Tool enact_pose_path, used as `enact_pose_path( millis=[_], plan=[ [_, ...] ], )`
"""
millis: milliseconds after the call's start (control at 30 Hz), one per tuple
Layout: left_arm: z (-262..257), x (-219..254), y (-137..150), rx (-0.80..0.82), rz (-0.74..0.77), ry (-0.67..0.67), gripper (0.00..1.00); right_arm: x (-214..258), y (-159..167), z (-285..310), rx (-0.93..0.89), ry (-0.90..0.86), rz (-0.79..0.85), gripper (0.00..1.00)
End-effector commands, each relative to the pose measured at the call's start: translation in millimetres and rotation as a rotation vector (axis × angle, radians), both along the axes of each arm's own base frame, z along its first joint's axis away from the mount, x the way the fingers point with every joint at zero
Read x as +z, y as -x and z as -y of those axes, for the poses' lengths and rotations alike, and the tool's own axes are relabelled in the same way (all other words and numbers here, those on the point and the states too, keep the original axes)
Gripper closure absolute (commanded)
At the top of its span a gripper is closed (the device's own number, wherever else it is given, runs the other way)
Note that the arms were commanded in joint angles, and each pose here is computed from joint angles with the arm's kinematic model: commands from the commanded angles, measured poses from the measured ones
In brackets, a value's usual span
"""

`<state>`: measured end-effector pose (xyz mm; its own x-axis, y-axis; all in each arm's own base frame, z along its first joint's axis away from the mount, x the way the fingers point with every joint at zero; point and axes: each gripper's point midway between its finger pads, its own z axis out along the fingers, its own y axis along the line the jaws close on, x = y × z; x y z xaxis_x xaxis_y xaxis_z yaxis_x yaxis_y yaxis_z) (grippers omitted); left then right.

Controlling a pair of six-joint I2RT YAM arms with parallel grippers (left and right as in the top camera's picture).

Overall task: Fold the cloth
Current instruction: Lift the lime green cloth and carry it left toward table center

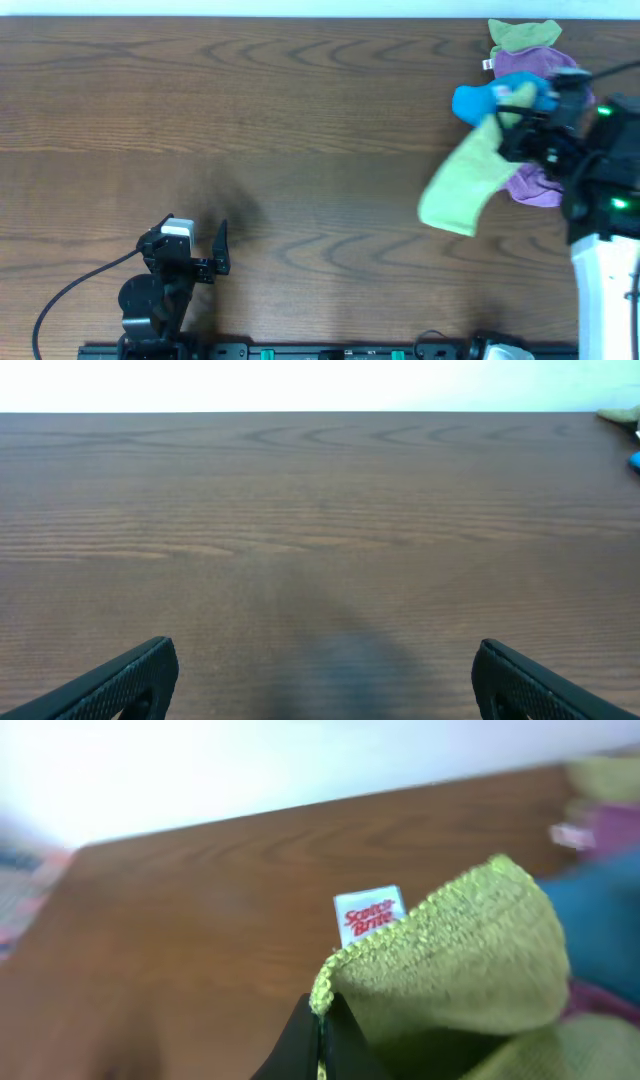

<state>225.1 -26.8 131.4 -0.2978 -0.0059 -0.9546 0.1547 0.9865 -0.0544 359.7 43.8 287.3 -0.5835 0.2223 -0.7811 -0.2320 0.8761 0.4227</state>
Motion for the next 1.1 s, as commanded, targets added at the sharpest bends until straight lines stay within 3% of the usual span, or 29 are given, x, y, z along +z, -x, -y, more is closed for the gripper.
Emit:
enact_pose_path(
  millis=[0, 200, 467, 733, 900, 1033, 1067],
  plan=[
    [3, -10, 0, -0.015, -0.019, 0.001, 0.05, 22, 2, -46, 0.142, 0.016, 0.087, 0.99],
    [3, -10, 0, -0.015, -0.018, 0.001, 0.05, 22, -17, -93, 0.177, 0.088, 0.164, 0.99],
    [3, -10, 0, -0.015, -0.019, 0.0, 0.05, -7, -85, -77, 0.019, 0.159, 0.17, 0.99],
    [3, -10, 0, -0.015, -0.018, 0.001, 0.05, 41, -142, -60, -0.077, 0.191, 0.259, 0.99],
    [3, -10, 0, -0.015, -0.019, 0.001, 0.05, 54, -136, -85, -0.004, 0.174, 0.247, 0.99],
    [3, -10, 0, -0.015, -0.018, 0.001, 0.05, 32, -98, -156, 0.24, 0.118, 0.148, 0.98],
    [3, -10, 0, -0.015, -0.019, 0.001, 0.05, 24, -81, -181, 0.332, 0.096, 0.11, 0.85]
  ],
)
